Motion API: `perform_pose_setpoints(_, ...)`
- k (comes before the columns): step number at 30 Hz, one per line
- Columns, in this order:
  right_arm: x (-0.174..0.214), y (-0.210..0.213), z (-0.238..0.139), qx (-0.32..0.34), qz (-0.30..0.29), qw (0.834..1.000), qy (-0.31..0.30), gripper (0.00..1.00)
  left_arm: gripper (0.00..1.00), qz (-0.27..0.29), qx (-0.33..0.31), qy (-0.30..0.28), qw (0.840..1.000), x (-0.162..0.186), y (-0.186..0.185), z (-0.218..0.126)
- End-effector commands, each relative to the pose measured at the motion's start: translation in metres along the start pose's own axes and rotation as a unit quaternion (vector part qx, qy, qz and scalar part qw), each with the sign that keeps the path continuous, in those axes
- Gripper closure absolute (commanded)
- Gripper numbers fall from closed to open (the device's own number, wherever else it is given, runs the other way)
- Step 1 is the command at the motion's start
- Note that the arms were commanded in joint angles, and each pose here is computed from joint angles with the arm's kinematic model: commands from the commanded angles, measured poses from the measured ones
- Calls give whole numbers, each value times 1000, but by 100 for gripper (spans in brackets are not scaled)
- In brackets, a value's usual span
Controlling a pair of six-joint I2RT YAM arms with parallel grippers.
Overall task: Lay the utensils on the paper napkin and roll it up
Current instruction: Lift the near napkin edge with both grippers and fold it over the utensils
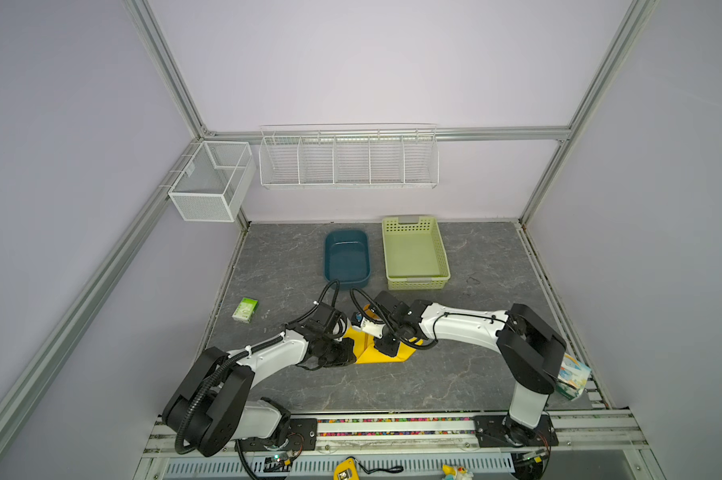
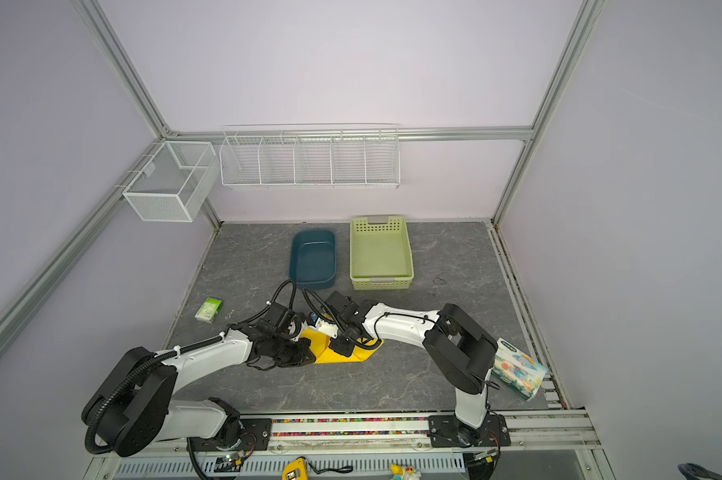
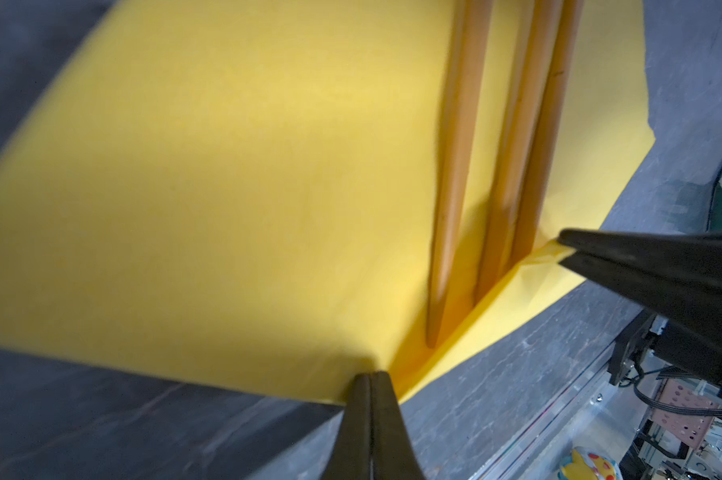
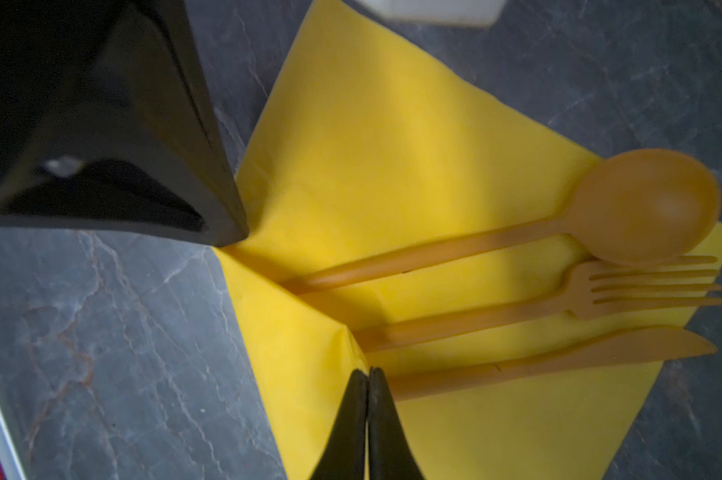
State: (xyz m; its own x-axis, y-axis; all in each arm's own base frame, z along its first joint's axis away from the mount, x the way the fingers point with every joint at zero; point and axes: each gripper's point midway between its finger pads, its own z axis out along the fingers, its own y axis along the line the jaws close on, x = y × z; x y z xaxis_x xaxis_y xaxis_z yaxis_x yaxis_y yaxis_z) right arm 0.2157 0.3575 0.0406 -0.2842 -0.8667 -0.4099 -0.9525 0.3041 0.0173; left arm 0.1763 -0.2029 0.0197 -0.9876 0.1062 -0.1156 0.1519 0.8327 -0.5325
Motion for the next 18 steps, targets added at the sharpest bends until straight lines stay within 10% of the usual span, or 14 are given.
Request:
perform_pose_setpoints(1,1,-10,2,11,17,1000,4,93,100,-5,-24,7,1000,8,12,1)
perform_pose_setpoints(18,1,-10,2,6,33,999,-6,93,100,-13,43,-67,997,-11,-26,-35)
